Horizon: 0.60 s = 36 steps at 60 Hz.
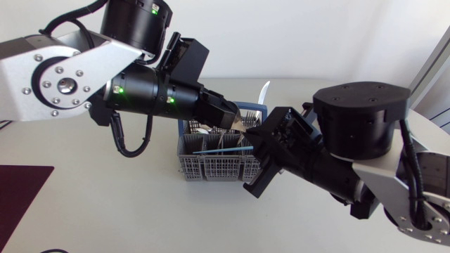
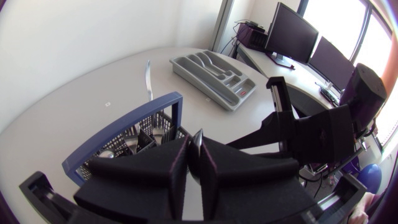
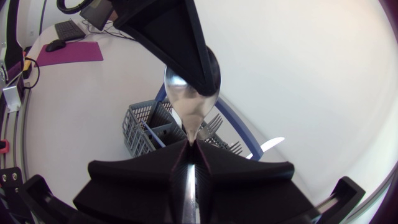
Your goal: Sort the cutlery from the basket into the organizer compartments.
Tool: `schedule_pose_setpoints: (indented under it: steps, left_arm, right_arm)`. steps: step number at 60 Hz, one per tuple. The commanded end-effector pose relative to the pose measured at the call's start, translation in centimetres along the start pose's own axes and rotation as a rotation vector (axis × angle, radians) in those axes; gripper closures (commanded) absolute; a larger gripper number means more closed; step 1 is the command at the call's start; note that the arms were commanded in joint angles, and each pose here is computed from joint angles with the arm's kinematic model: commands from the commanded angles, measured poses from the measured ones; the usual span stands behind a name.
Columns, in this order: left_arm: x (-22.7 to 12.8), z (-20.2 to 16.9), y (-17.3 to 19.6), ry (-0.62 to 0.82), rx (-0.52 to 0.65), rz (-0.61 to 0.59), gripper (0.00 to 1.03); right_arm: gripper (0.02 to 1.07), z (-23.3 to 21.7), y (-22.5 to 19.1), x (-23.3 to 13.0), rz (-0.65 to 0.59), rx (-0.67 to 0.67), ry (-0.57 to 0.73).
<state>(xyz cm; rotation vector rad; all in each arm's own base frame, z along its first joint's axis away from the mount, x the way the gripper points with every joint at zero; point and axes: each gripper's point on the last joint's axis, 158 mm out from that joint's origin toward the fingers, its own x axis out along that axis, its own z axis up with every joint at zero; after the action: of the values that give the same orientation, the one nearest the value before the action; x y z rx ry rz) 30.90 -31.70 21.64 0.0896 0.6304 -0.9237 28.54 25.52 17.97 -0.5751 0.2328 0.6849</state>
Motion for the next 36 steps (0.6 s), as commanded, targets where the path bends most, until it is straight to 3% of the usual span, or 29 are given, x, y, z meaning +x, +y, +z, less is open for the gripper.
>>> schedule_pose_setpoints:
  steps: [1, 10, 22, 27, 36]
  left_arm:
    - [0.1, 1.1, -0.5, -0.024, -0.015, -0.016, 1.00]
    - [-0.2, 1.5, -0.6, -0.038, -0.009, -0.016, 0.99]
    - [-0.9, 3.0, -1.2, -0.076, 0.008, -0.026, 0.55]
    - [-1.4, 3.7, -1.5, -0.095, 0.015, -0.028, 0.46]
    - [-2.4, 5.1, -1.9, -0.143, 0.035, -0.032, 0.40]
  right_arm:
    - [1.01, 0.2, -0.2, 0.2, -0.003, -0.010, 0.007]
    - [1.01, 0.2, -0.2, 0.2, -0.002, -0.009, 0.008]
    - [1.01, -0.4, 0.1, 0.3, 0.007, -0.010, 0.027]
    - [1.01, -0.8, 0.3, 0.3, 0.010, -0.008, 0.035]
    - [1.01, -1.8, 0.6, 0.2, 0.020, -0.009, 0.062]
